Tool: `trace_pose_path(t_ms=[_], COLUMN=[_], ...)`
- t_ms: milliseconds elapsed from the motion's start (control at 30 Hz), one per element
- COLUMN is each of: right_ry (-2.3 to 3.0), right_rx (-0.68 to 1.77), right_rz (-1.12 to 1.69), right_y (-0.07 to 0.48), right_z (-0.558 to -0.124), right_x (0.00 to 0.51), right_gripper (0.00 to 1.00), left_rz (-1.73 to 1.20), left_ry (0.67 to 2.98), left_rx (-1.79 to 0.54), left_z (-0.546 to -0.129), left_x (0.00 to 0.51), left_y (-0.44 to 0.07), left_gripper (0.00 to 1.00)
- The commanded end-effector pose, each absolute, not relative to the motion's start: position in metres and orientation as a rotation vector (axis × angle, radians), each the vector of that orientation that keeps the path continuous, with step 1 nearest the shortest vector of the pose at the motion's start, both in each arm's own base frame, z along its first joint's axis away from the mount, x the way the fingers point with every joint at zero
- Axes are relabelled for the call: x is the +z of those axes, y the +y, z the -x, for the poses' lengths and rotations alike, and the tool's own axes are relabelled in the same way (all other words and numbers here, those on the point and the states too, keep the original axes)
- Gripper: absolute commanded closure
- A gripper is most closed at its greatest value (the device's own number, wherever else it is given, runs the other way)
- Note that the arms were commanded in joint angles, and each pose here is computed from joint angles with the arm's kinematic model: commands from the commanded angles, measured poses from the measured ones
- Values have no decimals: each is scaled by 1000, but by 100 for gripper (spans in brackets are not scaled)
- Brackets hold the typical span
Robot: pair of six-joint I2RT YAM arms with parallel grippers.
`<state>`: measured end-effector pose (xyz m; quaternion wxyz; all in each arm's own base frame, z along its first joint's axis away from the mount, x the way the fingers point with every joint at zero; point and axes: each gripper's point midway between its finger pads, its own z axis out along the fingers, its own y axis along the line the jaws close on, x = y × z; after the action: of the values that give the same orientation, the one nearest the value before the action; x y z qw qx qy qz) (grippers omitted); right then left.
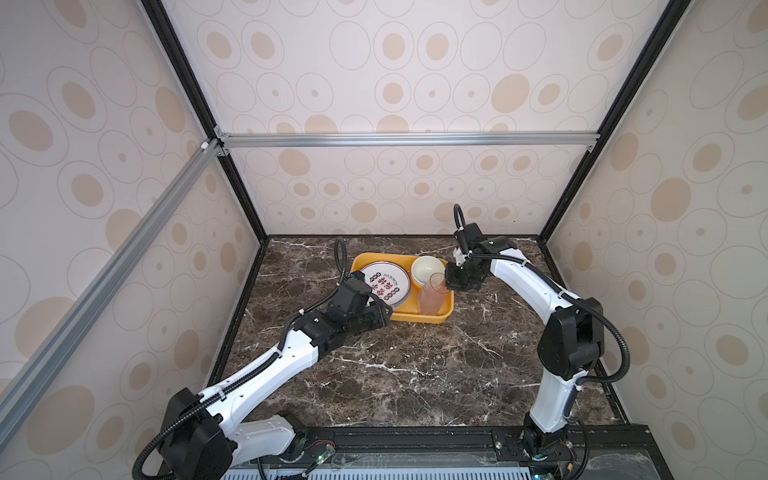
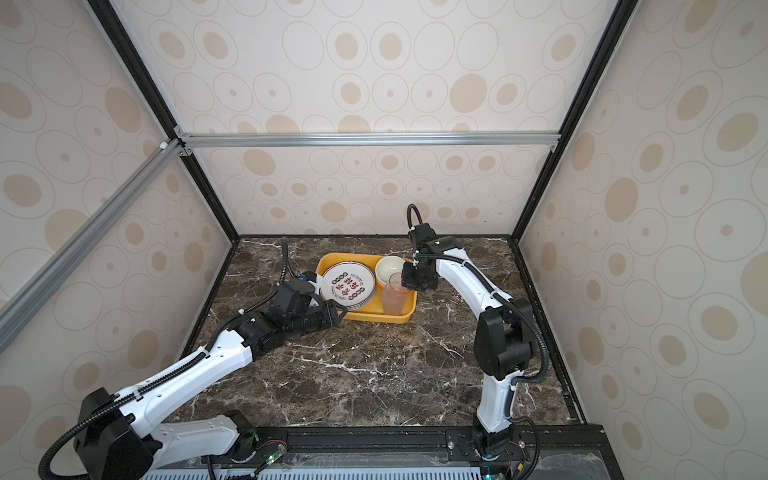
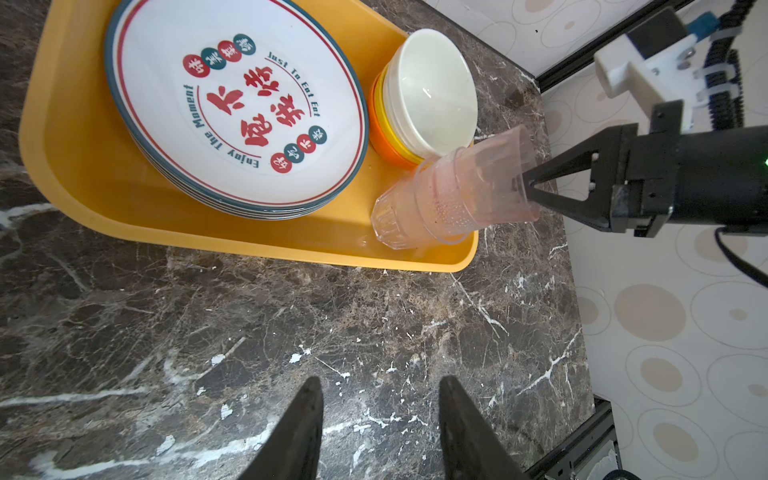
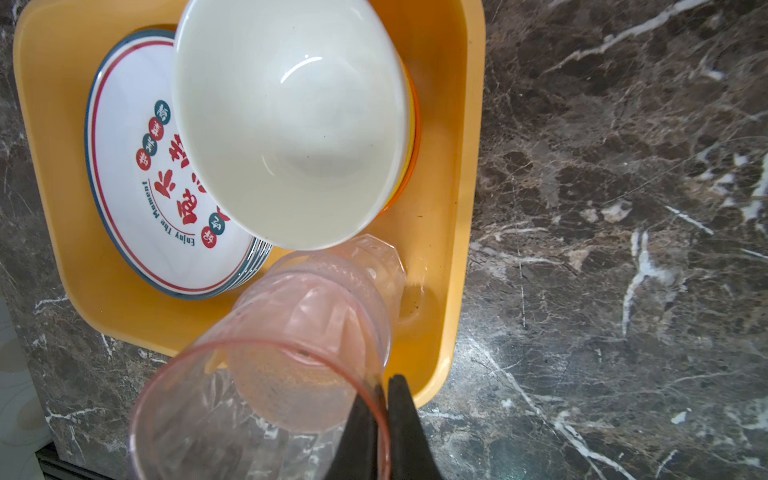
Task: Place the mixed dishes into the plastic bin
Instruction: 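Lower the pink cup onto the frosted cup stack with the right gripper, then open the right gripper and lift it off the pink cup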
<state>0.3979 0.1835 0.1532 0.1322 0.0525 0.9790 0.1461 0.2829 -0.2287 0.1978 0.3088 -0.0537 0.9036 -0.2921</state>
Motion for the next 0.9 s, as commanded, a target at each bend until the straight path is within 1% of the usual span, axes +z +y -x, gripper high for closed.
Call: trace_pose_path(t_ms=[0,100,233,433,600,733,767,800,833,867], right_ry=[2865,2857,2834,2790,2739,2700,2688,2675,2661,2645], right_rx=[418,422,414,380,360,349,347,346,342,334], right_rz=[-153,-151,-148,-145,-137,-135,-136,-139,-139,-145], right_y=[181,182,179,171,165,159,157,155,153,150], right_z=[-396,-396,-397,-394,-392,-391,-391,-390,-390,-390], right_x=[145,149,158,175,189,197,199,201,203,205], right_gripper=[87,82,80,71,59,49,46,43,39,34], left_rz=[160,161,168,184,214,228,238,243,247,252], left_ry=[2352,2352,2347,2338,2338,2313,2312,2313,2311,2305], left_rx=[-800,-800,-796,-775,-746,-697,-683,-674,-667,-646], left_z=[-284,-284,-285,-288,-297,-311,-315,-319,-323,-327], left_x=[207,207,207,208,203,208,209,210,211,214], left_y=[-228,-228,-227,-220,-207,-190,-185,-181,-176,-171], left_gripper=[54,54,54,52,51,38,31,9,2,2])
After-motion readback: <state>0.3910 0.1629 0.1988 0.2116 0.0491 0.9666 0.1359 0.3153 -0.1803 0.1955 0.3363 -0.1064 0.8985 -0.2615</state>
